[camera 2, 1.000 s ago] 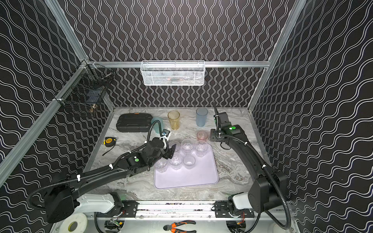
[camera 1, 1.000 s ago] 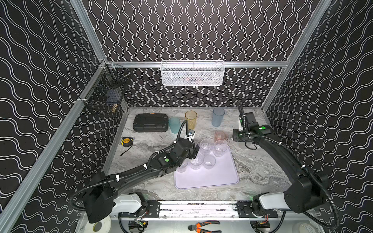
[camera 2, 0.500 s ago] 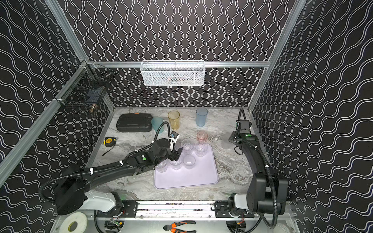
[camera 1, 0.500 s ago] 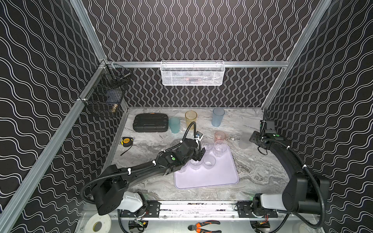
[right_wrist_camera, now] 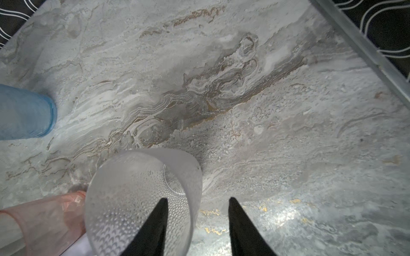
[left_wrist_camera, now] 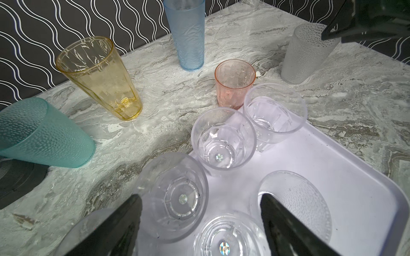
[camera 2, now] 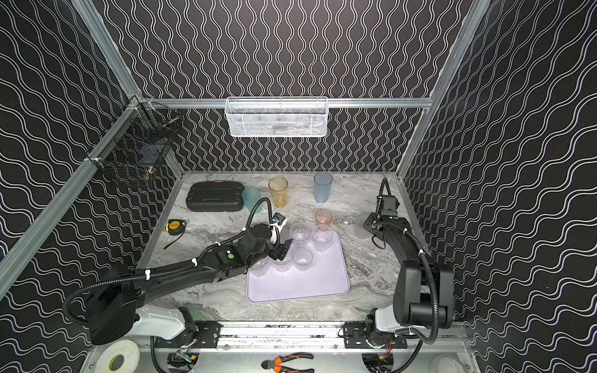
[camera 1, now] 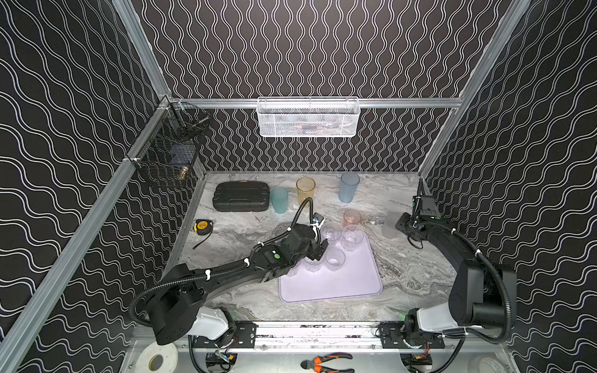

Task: Place the glasses into the tray
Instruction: Pick up the glass from the middle-right of the table.

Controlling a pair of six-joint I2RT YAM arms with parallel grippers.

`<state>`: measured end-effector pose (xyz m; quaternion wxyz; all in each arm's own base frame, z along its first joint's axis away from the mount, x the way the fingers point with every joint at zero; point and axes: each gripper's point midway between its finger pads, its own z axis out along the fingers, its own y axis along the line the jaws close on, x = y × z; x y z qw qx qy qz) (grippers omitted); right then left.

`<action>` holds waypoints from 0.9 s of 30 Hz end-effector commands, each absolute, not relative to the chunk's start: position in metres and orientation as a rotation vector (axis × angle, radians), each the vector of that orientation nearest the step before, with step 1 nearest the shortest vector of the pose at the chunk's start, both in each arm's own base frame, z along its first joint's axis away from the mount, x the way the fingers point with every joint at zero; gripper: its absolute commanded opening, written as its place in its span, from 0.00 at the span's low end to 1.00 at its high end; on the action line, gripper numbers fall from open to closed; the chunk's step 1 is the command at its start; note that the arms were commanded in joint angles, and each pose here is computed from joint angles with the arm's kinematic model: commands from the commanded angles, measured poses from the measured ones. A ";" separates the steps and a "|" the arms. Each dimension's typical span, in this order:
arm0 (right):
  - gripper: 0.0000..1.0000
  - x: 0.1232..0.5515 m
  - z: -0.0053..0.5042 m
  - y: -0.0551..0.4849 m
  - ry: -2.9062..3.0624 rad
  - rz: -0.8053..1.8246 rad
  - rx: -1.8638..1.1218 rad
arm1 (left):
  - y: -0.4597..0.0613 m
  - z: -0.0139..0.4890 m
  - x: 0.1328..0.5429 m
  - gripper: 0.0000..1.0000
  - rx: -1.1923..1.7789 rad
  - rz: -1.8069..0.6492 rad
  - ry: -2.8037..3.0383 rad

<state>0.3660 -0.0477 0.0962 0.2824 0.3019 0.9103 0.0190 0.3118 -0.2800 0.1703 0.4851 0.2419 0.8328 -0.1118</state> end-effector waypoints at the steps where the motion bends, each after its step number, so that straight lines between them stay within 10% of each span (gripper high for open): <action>1: 0.39 0.373 0.091 -0.043 2.422 0.107 0.828 | -0.282 0.174 0.314 0.87 0.589 -0.274 2.003; 15: 0.03 0.376 0.115 -0.042 2.388 0.105 0.770 | -0.277 0.174 0.317 0.88 0.595 -0.221 1.997; 27: 0.01 0.361 0.182 0.011 2.407 0.085 0.454 | -0.264 0.186 0.321 0.88 0.582 -0.139 1.968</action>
